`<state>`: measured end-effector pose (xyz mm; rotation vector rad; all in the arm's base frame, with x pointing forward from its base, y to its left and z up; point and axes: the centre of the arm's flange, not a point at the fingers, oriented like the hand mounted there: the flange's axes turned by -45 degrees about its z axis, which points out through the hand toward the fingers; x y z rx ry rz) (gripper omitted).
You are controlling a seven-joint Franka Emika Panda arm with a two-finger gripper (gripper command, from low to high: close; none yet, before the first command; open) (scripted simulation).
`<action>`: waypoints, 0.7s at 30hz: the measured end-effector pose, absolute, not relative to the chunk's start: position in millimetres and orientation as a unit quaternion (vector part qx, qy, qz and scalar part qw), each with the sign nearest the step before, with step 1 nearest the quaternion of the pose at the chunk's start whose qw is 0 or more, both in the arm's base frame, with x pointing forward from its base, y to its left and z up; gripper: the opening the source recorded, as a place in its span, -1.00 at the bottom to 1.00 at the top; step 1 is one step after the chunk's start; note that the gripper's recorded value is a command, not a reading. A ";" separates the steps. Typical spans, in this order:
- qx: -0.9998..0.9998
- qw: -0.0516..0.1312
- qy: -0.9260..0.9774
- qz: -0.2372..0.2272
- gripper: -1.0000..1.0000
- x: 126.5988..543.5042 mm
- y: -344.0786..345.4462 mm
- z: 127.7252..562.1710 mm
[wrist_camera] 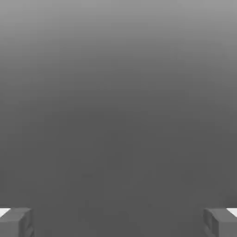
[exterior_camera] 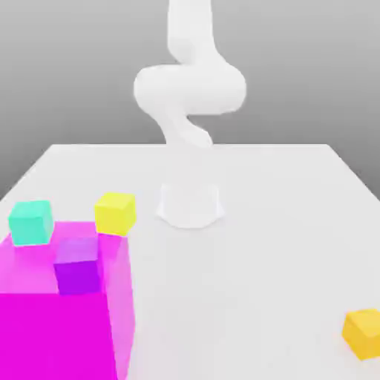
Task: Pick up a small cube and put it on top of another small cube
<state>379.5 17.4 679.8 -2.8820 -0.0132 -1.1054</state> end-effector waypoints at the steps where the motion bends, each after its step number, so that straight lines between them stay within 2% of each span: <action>1: -0.938 0.037 -0.009 -0.344 0.00 392.7 26.0 665.7; 6: -0.958 0.070 -0.029 -0.275 0.00 444.2 74.7 592.6; 11: -0.974 0.085 -0.047 -0.206 0.00 474.9 131.3 511.5; 16: -0.985 0.082 -0.064 -0.138 0.00 484.3 189.4 424.1; 21: -0.991 0.061 -0.089 -0.075 0.00 469.0 250.3 333.9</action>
